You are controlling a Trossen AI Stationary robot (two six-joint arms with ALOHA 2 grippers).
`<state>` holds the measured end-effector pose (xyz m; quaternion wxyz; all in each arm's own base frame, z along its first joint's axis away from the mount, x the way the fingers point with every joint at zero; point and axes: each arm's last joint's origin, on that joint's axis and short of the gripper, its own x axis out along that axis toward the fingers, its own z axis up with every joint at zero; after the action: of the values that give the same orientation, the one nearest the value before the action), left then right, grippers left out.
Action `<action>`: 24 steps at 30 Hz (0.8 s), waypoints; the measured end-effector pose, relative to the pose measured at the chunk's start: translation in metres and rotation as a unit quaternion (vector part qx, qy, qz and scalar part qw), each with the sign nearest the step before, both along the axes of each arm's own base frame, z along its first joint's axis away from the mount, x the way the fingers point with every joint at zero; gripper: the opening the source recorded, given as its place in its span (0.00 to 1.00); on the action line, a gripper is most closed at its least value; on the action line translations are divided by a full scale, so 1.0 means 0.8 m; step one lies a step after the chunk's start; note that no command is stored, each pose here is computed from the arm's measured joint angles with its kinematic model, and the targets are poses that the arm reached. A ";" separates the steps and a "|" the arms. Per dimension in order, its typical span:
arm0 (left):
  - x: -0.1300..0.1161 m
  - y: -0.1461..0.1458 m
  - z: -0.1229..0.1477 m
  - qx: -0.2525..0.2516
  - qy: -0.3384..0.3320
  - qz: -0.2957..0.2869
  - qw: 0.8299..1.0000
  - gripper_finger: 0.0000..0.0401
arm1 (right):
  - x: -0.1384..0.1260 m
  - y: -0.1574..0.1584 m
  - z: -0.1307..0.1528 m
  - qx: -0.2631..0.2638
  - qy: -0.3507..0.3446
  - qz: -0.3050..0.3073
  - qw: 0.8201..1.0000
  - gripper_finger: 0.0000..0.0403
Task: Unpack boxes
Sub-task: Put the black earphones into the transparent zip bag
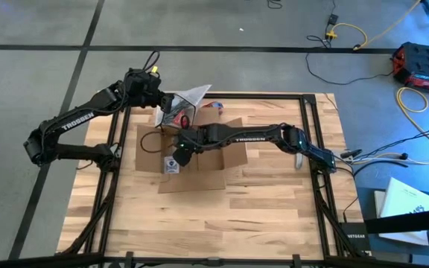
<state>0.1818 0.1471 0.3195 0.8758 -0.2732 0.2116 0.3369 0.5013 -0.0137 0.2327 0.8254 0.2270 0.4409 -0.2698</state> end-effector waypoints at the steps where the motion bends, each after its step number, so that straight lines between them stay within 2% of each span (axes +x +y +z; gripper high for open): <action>1: 0.000 0.000 0.000 0.003 0.002 -0.003 1.000 0.00 | 0.000 0.000 0.000 -0.005 0.000 -0.004 1.000 0.67; 7: 0.001 0.000 0.001 0.015 0.004 -0.009 1.000 0.00 | 0.000 -0.006 0.000 0.009 -0.011 -0.049 0.999 0.65; 24: -0.003 -0.003 0.007 0.041 0.004 -0.023 0.999 0.00 | 0.016 -0.014 -0.070 0.008 0.046 -0.021 0.999 0.64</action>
<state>0.1790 0.1448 0.3254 0.8928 -0.2304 0.2074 0.3267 0.5142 -0.0246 0.1770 0.7968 0.2302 0.4751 -0.2940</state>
